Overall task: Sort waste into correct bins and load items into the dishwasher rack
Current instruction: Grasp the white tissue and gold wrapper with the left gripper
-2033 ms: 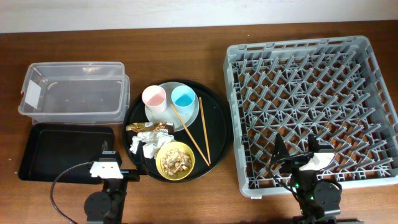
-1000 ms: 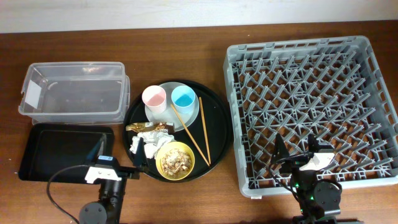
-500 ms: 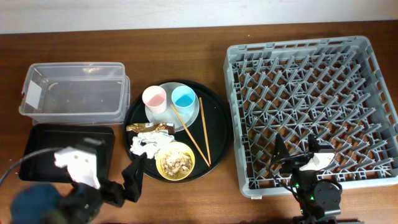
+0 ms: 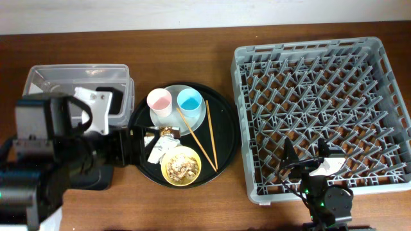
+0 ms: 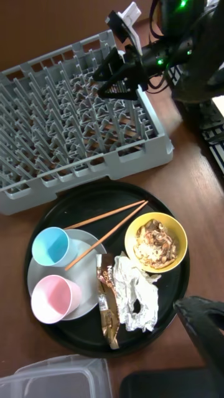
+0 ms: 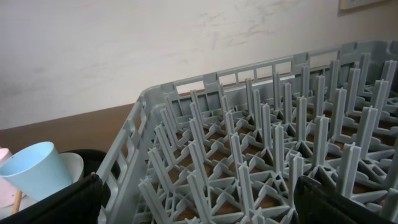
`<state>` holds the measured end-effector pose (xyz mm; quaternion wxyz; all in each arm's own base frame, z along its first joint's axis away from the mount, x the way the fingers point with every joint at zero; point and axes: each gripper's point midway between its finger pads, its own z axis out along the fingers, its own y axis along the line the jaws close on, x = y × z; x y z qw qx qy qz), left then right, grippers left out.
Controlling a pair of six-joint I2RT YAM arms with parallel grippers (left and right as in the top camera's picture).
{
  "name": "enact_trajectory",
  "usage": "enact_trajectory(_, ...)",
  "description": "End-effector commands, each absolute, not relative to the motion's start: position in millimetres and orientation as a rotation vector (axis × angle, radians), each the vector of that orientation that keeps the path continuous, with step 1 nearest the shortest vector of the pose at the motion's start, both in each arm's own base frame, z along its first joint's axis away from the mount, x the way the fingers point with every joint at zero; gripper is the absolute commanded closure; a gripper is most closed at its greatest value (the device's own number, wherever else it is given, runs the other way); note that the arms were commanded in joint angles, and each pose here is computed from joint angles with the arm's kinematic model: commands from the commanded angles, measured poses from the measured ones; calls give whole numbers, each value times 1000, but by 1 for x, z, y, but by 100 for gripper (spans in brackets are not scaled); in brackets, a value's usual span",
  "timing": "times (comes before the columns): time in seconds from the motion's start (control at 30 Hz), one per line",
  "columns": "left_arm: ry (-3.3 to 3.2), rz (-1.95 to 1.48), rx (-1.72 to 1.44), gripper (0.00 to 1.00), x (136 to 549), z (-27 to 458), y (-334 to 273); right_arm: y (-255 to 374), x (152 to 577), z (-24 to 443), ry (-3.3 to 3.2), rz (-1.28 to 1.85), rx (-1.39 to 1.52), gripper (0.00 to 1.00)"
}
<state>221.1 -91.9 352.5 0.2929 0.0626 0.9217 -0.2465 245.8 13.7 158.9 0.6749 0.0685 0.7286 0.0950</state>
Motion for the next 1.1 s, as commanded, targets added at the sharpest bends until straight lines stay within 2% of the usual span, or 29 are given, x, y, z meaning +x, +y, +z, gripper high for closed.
enact_trajectory(0.0,2530,-668,140,59,231,336,-92,12,246,156,1644,207,163,2)
enact_trajectory(0.03,2579,-641,113,65,233,323,-87,12,246,156,1644,207,163,2)
enact_trajectory(0.07,2644,-586,39,78,234,308,-79,12,246,156,1644,207,163,2)
enact_trajectory(0.1,2725,-489,-72,84,234,285,-65,12,246,156,1644,207,163,2)
enact_trajectory(0.17,2799,-360,-200,88,233,256,-48,12,246,156,1644,207,163,2)
enact_trajectory(0.27,2857,-261,-369,100,236,211,-35,12,246,156,1644,207,163,2)
enact_trajectory(0.37,2857,-282,-515,100,243,171,-36,12,246,156,1644,207,163,2)
enact_trajectory(0.4,2853,-300,-556,99,246,153,-38,12,246,156,1644,207,163,1)
enact_trajectory(0.43,2850,-330,-561,91,249,140,-41,12,246,156,1644,207,163,2)
enact_trajectory(0.5,2857,-433,-548,57,253,112,-53,12,246,156,1644,207,163,2)
enact_trajectory(0.6,2877,-497,-554,46,257,87,-61,12,246,156,1644,207,163,2)
enact_trajectory(0.8,2889,-476,-560,45,284,53,-63,12,246,156,1644,207,163,2)
enact_trajectory(1.07,2978,-316,-510,45,284,16,-67,12,246,156,1644,207,163,2)
